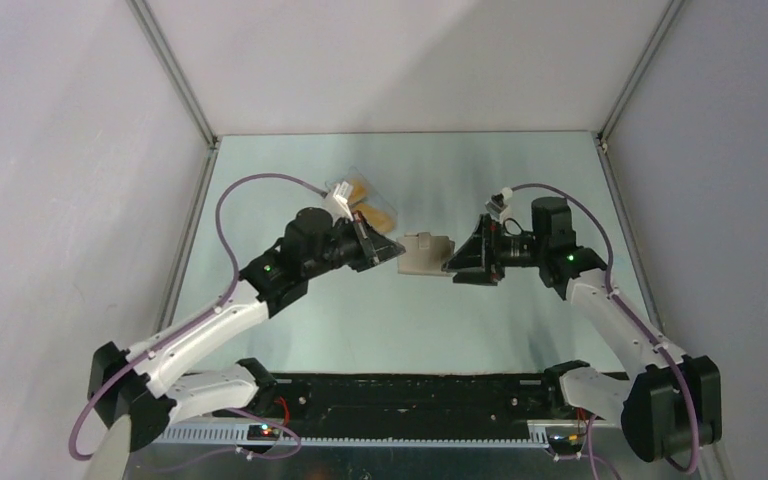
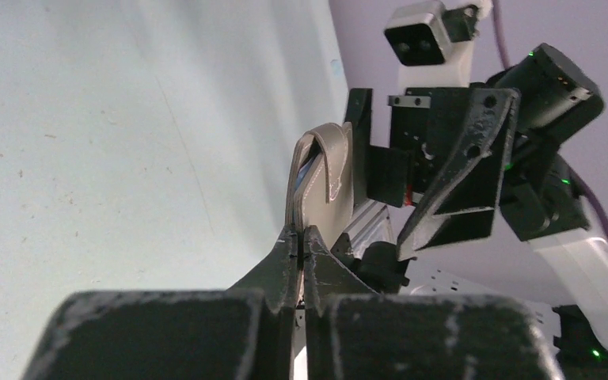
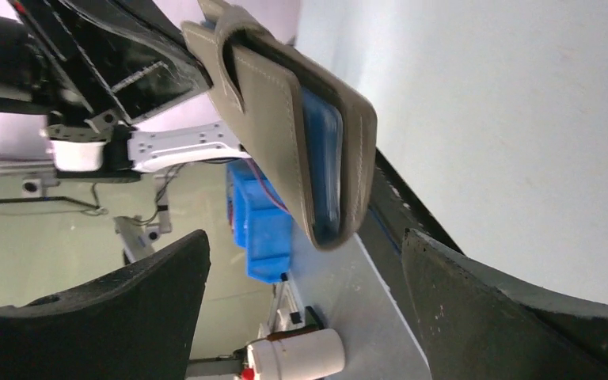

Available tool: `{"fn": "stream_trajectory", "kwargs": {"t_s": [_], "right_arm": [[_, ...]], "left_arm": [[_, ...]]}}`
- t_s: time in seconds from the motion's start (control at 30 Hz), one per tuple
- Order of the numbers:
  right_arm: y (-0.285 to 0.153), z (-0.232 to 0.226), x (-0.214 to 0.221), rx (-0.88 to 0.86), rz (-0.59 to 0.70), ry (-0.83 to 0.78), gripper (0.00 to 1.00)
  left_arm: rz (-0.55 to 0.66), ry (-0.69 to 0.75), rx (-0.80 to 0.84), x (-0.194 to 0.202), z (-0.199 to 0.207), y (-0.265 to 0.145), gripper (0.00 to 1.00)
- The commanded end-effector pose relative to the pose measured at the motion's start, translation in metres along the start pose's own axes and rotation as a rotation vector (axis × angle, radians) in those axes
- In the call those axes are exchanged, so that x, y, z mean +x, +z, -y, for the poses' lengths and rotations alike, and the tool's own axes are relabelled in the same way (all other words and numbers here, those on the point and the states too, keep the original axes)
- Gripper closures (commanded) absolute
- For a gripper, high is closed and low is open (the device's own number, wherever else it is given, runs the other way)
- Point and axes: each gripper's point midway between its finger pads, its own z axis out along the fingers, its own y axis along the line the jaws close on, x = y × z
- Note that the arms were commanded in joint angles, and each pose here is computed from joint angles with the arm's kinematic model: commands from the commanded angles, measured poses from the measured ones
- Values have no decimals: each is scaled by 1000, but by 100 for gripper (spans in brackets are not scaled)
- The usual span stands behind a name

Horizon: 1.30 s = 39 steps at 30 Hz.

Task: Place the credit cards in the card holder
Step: Open the card holder at the center of the board.

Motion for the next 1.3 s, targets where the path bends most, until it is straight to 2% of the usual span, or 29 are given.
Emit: {"fn": "stream_trajectory", "kwargs": {"t_s": [0.0, 0.1, 0.23, 0.27, 0.3, 0.33, 0.37, 0.4, 0.43, 0.5, 0.53, 0.57, 0.6, 0.63, 0.67, 0.7, 0.73, 0.8, 0.93, 1.07, 1.27], "right_arm": [[10, -40, -14, -159, -10, -48, 8], [17, -53, -15, -206, -21, -80, 12], [21, -79, -15, -286, -28, -106, 22], [21, -83, -14, -300, -29, -116, 29], [20, -90, -15, -320, -24, -128, 41], [19, -96, -15, -340, -22, -153, 47], [18, -100, -14, -350, -23, -155, 62], [16, -103, -13, -363, -21, -172, 68], [15, -105, -13, -367, -22, -173, 81], [12, -107, -10, -369, -19, -196, 96], [11, -107, -9, -354, -17, -186, 99], [11, -104, -9, -340, -3, -229, 100], [9, -102, -10, -290, 19, -204, 100], [9, -96, -11, -254, 44, -297, 100], [6, -90, -12, -159, 75, -266, 100], [4, -83, -15, -102, 108, -384, 100], [-2, -80, -15, -5, 144, -406, 100], [-14, -77, -17, 113, 192, -571, 100], [-34, -78, -19, 214, 243, -917, 100], [-50, -82, -23, 261, 306, -1138, 100], [-63, -86, -29, 320, 407, -1470, 100]], "left_arm": [[67, 23, 88, -14, 25, -22, 100], [87, 13, 114, -16, 31, -30, 100], [111, 2, 138, -19, 36, -38, 100], [116, -1, 143, -20, 37, -41, 99], [120, -4, 141, -20, 37, -41, 98], [126, -6, 144, -21, 37, -43, 97], [129, -8, 140, -21, 35, -43, 87], [130, -17, 138, -21, 34, -44, 78], [134, -23, 133, -22, 32, -44, 52], [144, -36, 115, -23, 26, -46, 27], [157, -40, 102, -25, 23, -47, 23], [162, -44, 83, -26, 18, -49, 18], [172, -47, 69, -27, 15, -50, 16], [177, -50, 59, -29, 11, -52, 15], [177, -52, 50, -28, 8, -52, 14], [182, -55, 41, -30, 5, -54, 14], [179, -55, 39, -30, 3, -55, 13], [181, -53, 28, -31, -1, -58, 13], [174, -39, 35, -33, 0, -60, 14], [122, -10, 90, -32, 15, -63, 14], [-3, -42, 187, -21, 44, -65, 15]]}}
